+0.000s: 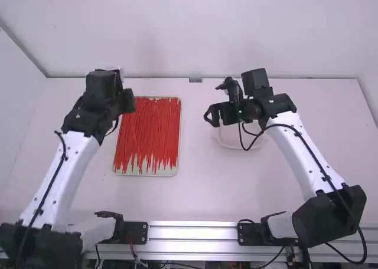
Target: Fasten the cable tie
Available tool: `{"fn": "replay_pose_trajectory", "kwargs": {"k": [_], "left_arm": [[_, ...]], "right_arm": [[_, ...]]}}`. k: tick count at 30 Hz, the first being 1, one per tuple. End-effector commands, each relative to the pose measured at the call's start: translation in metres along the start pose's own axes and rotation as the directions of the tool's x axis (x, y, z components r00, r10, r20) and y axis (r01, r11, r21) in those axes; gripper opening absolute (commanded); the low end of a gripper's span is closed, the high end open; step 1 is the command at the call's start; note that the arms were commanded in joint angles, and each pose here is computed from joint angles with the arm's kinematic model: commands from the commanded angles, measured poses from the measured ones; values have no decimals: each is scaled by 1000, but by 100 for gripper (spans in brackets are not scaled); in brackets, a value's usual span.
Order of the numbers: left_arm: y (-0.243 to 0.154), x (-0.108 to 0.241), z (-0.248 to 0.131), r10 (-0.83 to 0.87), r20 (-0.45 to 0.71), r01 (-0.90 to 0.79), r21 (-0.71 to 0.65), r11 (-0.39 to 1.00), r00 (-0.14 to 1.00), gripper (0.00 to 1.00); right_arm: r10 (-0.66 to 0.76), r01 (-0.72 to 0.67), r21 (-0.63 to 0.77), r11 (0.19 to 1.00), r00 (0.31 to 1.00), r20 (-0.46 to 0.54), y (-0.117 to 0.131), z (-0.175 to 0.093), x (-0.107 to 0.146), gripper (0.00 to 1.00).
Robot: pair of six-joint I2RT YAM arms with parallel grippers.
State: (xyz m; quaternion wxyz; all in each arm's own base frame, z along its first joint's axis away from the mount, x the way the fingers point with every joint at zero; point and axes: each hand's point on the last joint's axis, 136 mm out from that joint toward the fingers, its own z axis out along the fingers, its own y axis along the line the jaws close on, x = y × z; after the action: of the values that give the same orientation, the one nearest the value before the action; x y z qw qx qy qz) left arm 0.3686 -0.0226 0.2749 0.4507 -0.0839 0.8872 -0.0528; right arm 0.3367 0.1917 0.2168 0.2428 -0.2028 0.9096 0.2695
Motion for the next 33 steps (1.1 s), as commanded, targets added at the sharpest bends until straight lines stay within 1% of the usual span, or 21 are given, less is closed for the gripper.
{"fn": "replay_pose_trajectory", "kwargs": {"k": [1,2,3,5,8,9,10,11,14,15,18,20,22,24,26,28,33], "left_arm": [[-8,3,-21,-33,45,29,76,997,998,2],[-12,4,-29,-43,63,36,113,993,997,2],[-14,4,-31,-44,69,35,124,992,997,2],[-28,2,-47,-43,112,17,217,976,993,2],[-39,-2,-56,-44,145,0,288,958,988,2],[-40,-2,-57,-44,147,-1,293,956,988,2],[-44,-4,-58,-61,154,9,320,948,986,2],[-44,-4,-58,-61,154,9,320,948,986,2],[-54,-5,-56,-75,147,15,374,927,986,2],[-55,-5,-54,-77,144,16,380,925,987,2],[-73,-6,-47,-74,126,9,451,892,989,2],[-82,-7,-46,-91,115,24,483,875,989,2],[-101,-10,-47,-81,125,1,539,842,989,2],[-111,-13,-46,-92,137,0,559,829,986,2],[-121,-21,-46,-118,164,4,569,822,979,2],[-126,-26,-48,-144,173,18,579,815,974,2],[-135,-40,-59,-234,175,73,630,773,956,2]], "right_arm": [[-49,51,-83,995,998,34,25,-3,-12,100],[-71,75,-103,992,997,40,32,-1,-13,100],[-80,85,-110,990,996,42,34,-1,-13,100],[-125,133,-158,978,990,60,51,1,-16,100],[-156,169,-188,968,985,81,66,4,-19,100],[-160,174,-193,966,984,83,68,4,-20,100],[-188,206,-224,953,977,98,80,5,-21,100],[-188,206,-224,953,977,98,80,5,-21,100],[-232,259,-293,920,965,125,100,4,-21,100],[-235,264,-305,915,963,129,104,4,-21,100],[-255,297,-374,879,954,159,121,0,-23,98],[-258,309,-397,864,950,177,127,-2,-25,96],[-265,329,-424,844,943,203,133,-6,-29,96],[-265,339,-440,832,939,221,137,-9,-32,95],[-236,321,-446,835,943,237,139,-11,-39,94],[-229,322,-447,835,941,249,140,-12,-43,91],[-206,321,-450,833,936,285,144,-15,-54,80]]}}
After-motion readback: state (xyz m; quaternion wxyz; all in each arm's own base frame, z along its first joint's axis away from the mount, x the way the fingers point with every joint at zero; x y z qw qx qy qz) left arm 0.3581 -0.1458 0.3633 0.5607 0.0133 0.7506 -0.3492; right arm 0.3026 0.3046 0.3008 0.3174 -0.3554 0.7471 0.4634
